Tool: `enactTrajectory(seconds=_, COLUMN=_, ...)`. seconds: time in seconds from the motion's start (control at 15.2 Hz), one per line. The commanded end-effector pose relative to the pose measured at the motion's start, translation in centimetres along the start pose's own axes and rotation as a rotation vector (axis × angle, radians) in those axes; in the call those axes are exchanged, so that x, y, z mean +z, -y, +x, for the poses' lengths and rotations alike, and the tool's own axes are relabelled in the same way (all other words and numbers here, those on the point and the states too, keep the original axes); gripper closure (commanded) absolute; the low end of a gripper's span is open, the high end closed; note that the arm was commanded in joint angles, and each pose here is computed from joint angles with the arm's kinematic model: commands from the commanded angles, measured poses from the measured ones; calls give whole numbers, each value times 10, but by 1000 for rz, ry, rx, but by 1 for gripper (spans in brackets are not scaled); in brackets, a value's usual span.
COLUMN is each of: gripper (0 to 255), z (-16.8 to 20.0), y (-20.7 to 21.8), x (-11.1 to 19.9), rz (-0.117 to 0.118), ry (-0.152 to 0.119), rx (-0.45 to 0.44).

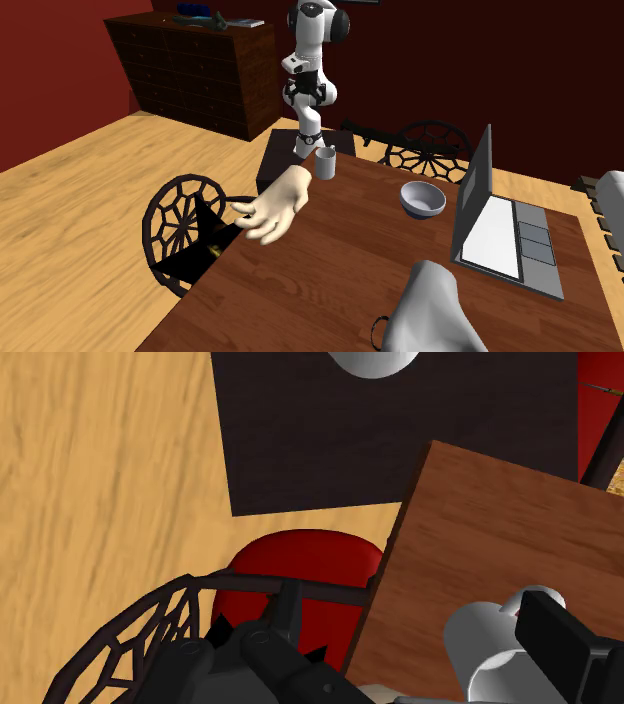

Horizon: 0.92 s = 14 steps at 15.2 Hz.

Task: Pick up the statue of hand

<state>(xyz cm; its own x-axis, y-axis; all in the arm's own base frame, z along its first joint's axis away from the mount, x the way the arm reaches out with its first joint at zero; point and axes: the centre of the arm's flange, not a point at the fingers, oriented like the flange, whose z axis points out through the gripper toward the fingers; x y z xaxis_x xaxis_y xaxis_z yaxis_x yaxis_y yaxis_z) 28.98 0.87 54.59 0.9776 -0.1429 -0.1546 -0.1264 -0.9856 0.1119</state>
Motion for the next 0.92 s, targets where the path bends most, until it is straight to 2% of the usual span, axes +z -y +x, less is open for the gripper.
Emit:
enactTrajectory(seconds=0.0, gripper=0, z=0, y=0, x=0, rz=0, ry=0, rx=0)
enactTrajectory(seconds=0.86, gripper=0, z=150, y=8, x=26, rz=77, ry=-122, rx=-84)
